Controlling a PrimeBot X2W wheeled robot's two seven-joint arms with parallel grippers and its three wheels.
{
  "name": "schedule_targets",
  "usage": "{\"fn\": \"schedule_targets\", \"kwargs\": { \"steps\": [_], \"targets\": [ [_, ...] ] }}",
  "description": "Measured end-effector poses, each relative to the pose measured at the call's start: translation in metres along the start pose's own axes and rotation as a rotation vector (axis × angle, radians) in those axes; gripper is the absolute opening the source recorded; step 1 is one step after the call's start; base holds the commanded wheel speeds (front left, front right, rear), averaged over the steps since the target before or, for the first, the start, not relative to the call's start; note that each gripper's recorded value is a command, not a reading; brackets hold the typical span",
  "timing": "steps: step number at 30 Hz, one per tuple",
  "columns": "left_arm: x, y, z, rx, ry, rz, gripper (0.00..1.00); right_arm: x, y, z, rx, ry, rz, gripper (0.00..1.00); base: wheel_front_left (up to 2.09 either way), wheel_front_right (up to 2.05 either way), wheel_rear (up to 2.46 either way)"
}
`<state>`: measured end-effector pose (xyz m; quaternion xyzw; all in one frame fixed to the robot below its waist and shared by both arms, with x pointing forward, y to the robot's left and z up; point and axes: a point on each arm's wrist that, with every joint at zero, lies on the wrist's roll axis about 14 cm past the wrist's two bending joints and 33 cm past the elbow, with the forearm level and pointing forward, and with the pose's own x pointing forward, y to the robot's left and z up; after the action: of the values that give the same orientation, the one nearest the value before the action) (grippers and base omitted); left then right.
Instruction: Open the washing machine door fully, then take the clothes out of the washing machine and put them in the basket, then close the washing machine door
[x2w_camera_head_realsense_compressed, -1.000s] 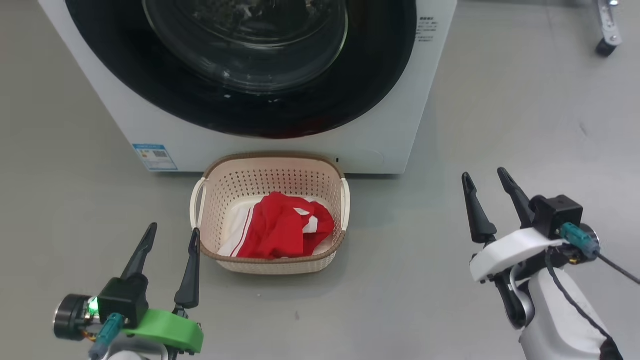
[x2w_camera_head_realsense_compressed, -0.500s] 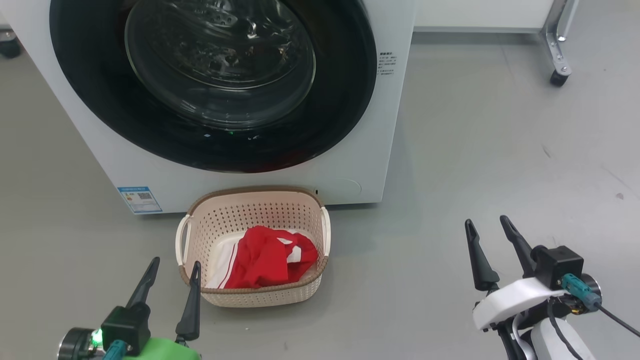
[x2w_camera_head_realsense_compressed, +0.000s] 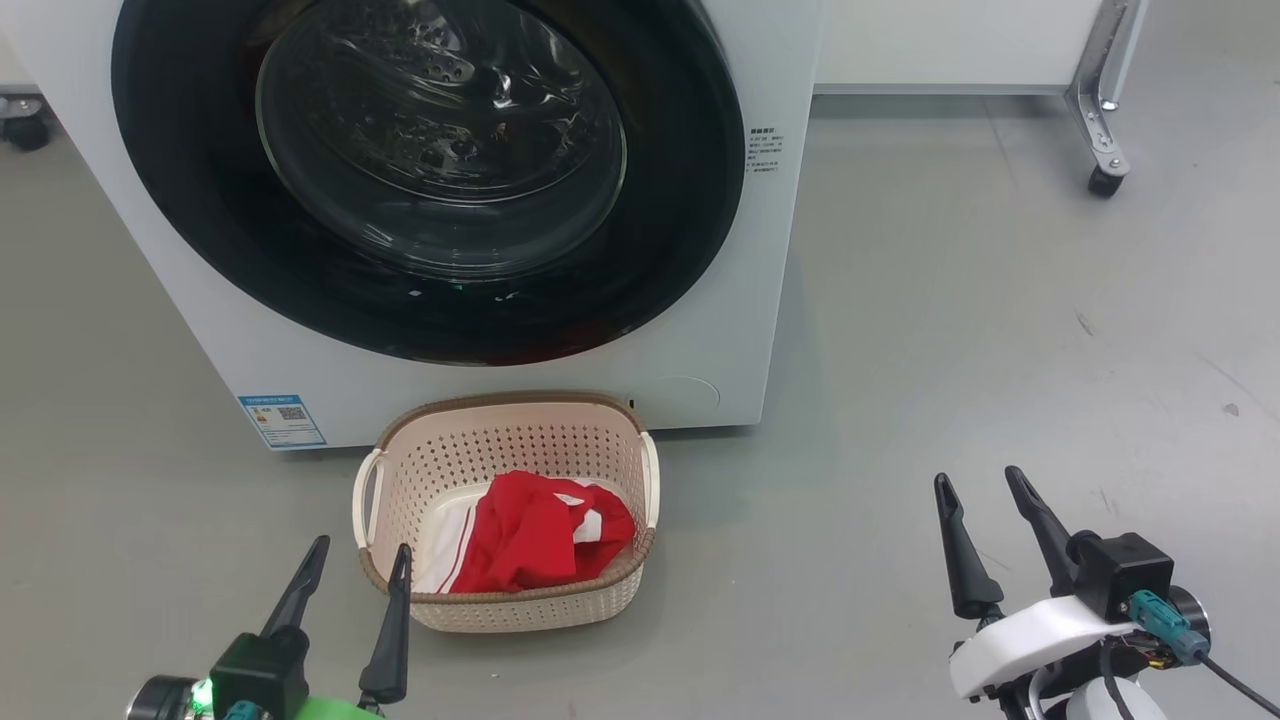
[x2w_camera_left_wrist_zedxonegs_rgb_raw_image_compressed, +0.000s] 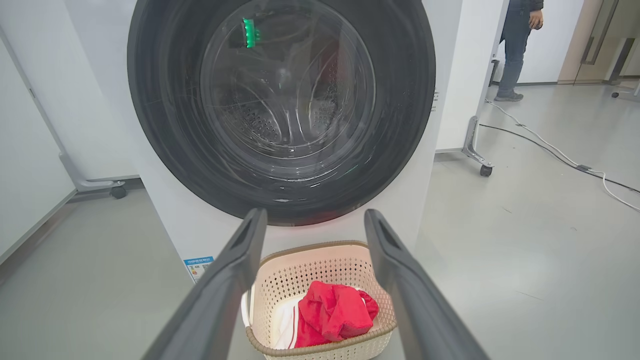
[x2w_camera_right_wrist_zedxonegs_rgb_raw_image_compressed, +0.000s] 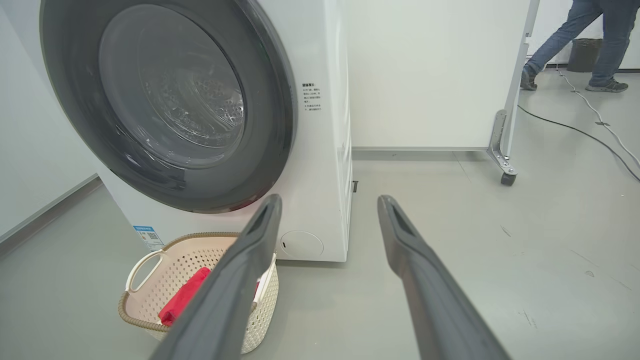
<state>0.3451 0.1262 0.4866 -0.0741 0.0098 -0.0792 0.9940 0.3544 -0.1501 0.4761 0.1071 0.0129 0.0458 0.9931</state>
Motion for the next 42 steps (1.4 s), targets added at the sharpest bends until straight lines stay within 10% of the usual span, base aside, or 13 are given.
{"fn": "schedule_targets", "kwargs": {
  "steps": [39,40,42],
  "targets": [
    [-0.003,-0.002,0.009,0.002,-0.024,0.006,1.00,-0.014,0.001,-0.001,0.008,-0.005,-0.011,1.00,0.00,0.00,0.00],
    [-0.003,-0.002,0.009,0.003,-0.026,0.005,0.00,-0.015,0.001,-0.001,0.008,-0.004,-0.011,0.00,0.00,0.00,0.00],
    [-0.005,-0.004,0.001,-0.002,-0.001,0.005,0.00,-0.017,0.000,-0.009,0.013,0.020,-0.017,0.00,0.00,0.00,0.00]
  ]
}}
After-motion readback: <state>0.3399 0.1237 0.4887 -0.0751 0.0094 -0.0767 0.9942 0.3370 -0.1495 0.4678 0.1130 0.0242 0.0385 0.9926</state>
